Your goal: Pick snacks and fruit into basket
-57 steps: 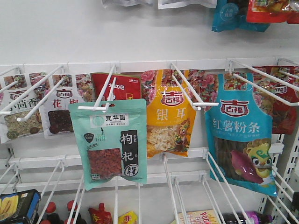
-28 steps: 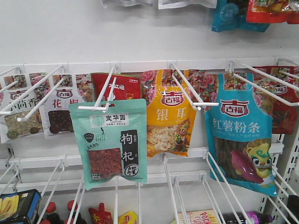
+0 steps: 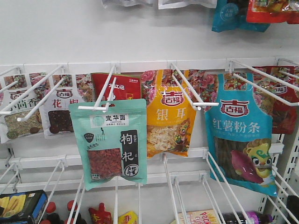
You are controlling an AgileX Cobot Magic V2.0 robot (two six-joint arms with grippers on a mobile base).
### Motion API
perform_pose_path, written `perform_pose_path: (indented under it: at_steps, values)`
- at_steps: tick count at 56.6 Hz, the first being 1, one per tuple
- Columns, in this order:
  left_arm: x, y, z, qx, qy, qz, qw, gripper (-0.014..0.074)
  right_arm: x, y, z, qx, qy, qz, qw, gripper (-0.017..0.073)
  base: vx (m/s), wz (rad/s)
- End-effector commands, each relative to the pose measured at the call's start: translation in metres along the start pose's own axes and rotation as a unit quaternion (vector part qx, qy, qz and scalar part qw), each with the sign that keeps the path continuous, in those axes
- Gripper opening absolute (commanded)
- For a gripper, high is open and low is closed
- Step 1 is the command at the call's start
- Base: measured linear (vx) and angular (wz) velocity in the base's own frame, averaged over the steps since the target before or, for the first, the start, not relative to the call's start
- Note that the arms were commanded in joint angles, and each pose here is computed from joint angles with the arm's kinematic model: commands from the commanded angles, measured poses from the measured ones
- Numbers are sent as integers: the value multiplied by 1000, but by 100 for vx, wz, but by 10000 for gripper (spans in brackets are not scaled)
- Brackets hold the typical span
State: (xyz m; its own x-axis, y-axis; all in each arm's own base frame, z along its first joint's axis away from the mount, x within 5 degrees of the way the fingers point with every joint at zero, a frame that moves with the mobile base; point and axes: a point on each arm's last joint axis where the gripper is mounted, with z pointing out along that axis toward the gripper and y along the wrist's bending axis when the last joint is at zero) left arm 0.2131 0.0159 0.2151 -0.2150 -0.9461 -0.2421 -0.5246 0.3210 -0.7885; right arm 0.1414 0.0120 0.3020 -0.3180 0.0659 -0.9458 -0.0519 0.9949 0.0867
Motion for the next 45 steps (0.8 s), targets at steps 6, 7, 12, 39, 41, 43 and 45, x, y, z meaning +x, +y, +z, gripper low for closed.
perform_pose_path:
  at_steps: [6,7,12,39,41,43,45]
  values:
    - [-4,-7,-1,8,-14,-14,1000,486,-19,1,-3,-3,-54,-8,998,591,0,0]
    - [-4,-6,0,6,-14,-15,1000,485,-19,1,-3,-3,-54,-8,998,591,0,0]
    - [-3,-3,7,-6,-4,-34,999,484,-19,1,-3,-3,-54,-8,998,591,0,0]
    - [3,-3,14,-3,31,-41,999,484,-19,1,-3,-3,-54,-9,998,591,0,0]
    - [3,-3,14,-3,32,-41,999,484,-19,1,-3,-3,-54,-9,998,591,0,0]
    - [3,-3,14,-2,32,-41,999,484,-19,1,-3,-3,-54,-9,998,591,0,0]
    - [3,-3,14,-2,33,-41,999,484,-19,1,-3,-3,-54,-9,998,591,0,0]
